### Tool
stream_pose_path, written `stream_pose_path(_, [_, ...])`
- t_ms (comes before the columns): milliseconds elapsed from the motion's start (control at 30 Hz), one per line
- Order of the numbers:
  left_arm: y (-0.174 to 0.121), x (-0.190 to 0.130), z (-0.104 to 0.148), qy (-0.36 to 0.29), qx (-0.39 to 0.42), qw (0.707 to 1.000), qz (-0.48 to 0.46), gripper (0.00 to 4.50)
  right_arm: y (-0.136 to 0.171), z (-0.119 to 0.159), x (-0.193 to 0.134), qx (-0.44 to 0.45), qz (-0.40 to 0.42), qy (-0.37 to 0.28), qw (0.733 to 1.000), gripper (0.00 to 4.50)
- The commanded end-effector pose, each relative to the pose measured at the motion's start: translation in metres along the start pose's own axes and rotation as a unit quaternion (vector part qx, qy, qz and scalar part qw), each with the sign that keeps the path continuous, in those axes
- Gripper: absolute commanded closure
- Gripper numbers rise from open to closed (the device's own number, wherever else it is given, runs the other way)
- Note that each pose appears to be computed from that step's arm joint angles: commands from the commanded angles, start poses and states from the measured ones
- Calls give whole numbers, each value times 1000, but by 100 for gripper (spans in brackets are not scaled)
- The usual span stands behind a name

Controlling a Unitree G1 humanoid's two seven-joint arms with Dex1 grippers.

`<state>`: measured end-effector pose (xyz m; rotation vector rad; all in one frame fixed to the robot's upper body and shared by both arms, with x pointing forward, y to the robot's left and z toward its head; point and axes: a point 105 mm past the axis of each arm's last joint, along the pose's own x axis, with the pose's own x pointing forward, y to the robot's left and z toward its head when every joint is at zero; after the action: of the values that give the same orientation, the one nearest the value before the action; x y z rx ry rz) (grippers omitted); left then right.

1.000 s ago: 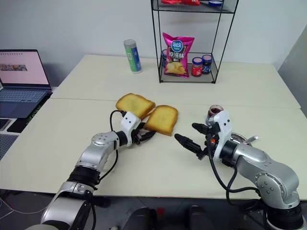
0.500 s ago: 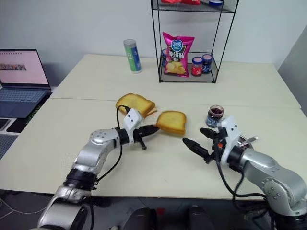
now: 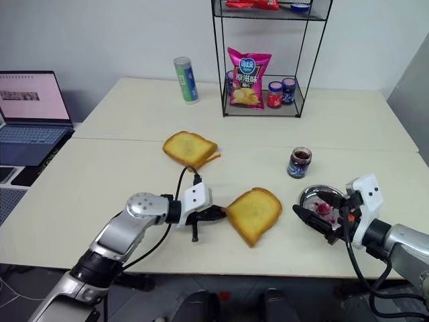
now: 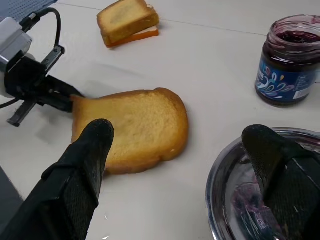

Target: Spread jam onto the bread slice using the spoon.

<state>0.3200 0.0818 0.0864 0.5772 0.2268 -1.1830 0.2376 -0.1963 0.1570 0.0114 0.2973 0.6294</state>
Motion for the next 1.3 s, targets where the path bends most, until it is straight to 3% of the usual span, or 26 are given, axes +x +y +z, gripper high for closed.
stream_pose_path(33, [9,2,9,-13,32,999,19,437,-16,10,-11,-18,-50,-27,998,0])
stream_pose_path(167, [12,0,7,-18,30,999,23,437,-52,14,-25,16,-155,-73,985,0])
stream_pose_path(233, [12,-1,7,-23,22,999,17,397,-68,8,-31,58,-198,-97,974,0])
stream_pose_path(300, [13,-5,7,-24,22,999,10,384,-81,-5,-40,108,-234,-113,960,0])
stream_pose_path(467, [19,-14,0,0,43,999,13,276,-102,-19,-52,190,-277,-151,930,0])
stream_pose_path(767, [25,-55,-15,50,45,998,16,95,-127,-43,-49,282,-262,-163,908,0])
stream_pose_path(933, [22,-58,20,17,56,998,-12,9,-134,-46,-40,316,-227,-164,907,0])
stream_pose_path(1067, [5,-38,78,-116,-2,993,-37,4,-139,-49,-28,333,-202,-155,908,0])
stream_pose_path(1300, [-32,-14,111,-171,-21,976,-131,4,-146,-50,-5,355,-173,-146,907,0])
